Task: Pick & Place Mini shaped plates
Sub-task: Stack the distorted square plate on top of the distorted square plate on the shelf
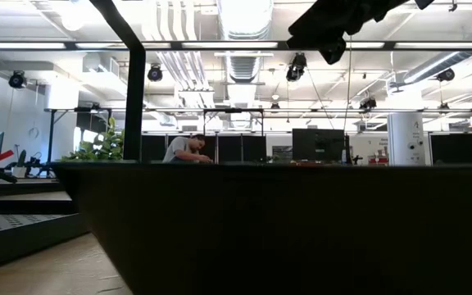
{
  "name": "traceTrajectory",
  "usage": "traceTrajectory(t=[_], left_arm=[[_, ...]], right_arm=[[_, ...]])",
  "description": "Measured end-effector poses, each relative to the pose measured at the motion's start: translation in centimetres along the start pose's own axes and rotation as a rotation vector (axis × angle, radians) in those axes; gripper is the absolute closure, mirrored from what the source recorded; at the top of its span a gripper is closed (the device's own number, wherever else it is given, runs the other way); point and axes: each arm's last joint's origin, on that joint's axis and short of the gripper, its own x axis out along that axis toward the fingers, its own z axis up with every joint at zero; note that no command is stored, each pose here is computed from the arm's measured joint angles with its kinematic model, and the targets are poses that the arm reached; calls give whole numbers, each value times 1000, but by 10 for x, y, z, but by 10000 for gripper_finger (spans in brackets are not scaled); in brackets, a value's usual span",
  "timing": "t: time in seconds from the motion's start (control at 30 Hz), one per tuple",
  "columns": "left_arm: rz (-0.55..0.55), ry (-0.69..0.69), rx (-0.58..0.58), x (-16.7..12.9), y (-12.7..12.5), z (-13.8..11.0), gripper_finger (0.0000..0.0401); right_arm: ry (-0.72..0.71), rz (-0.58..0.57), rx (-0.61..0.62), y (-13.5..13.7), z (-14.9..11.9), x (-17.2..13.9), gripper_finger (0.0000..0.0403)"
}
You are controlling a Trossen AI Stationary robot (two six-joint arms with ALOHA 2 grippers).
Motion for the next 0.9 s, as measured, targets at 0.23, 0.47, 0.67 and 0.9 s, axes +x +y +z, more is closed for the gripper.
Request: traceTrajectory(t=[0.23,0.47,0.67,0.9], left_arm=[[3,-2,-16,6,-1,1,401],[19,32,-13,14,-3,-2,401],[27,42,-46,17,-3,-3,401],[42,57,-121,20,1,-9,401]], right_arm=[[0,0,0,0,0,0,280],[2,-1,-1,0,0,0,280],[3,-2,-4,0,0,0,280],[3,-4,-4,0,0,0,280]])
